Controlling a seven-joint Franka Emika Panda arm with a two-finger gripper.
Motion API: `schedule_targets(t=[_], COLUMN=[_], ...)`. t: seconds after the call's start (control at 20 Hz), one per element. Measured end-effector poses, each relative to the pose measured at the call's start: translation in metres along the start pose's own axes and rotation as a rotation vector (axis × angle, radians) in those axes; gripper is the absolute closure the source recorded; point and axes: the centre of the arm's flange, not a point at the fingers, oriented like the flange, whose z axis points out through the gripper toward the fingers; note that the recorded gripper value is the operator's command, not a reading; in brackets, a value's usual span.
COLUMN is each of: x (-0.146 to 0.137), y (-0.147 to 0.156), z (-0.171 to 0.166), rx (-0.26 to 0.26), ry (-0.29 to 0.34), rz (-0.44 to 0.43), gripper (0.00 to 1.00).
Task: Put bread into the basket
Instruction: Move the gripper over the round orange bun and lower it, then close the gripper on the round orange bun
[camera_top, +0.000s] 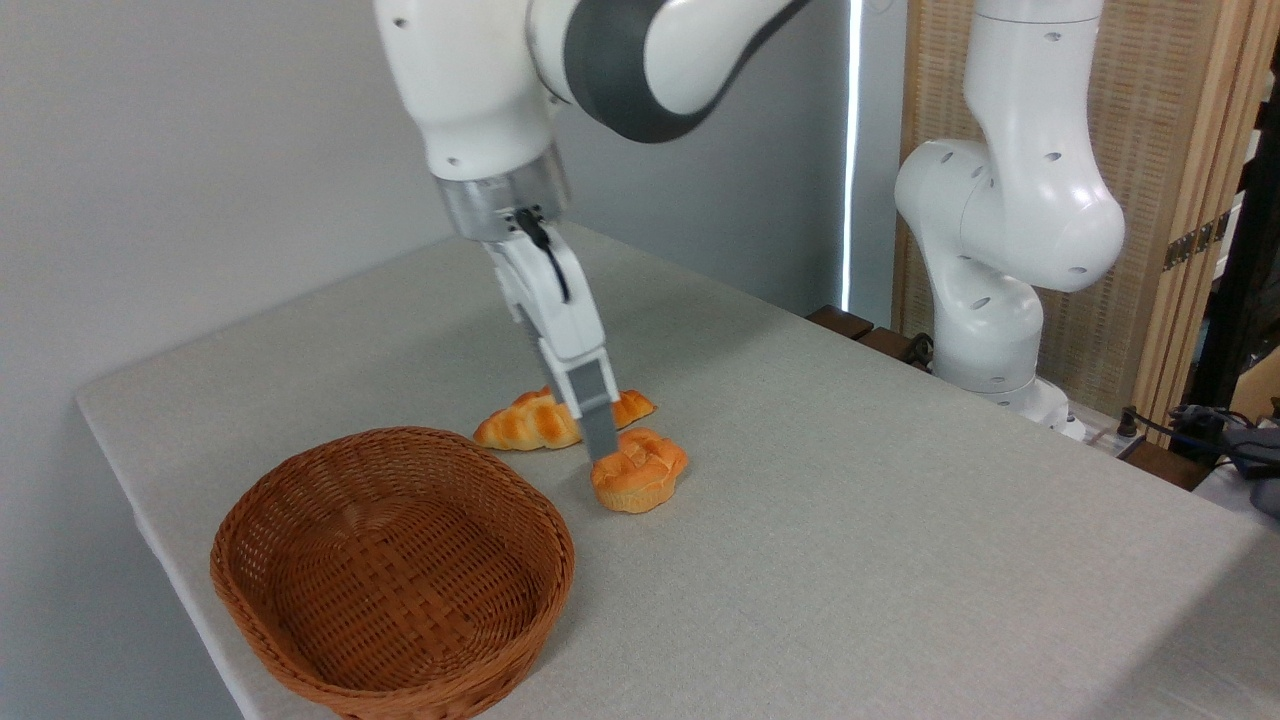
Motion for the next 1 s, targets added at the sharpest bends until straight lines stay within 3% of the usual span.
schedule_targets(t=[0.2, 0.45, 1.0], x=[-0.011, -0.01, -0.009], y=[0.022, 0.038, 0.04], z=[0.026, 0.043, 0.056], rx=[-0.029, -0.054, -0.035], ry=[-0.019, -0.038, -0.071], rz=[0.105, 0.167, 0.194], gripper=[0.0, 0.0, 0.0])
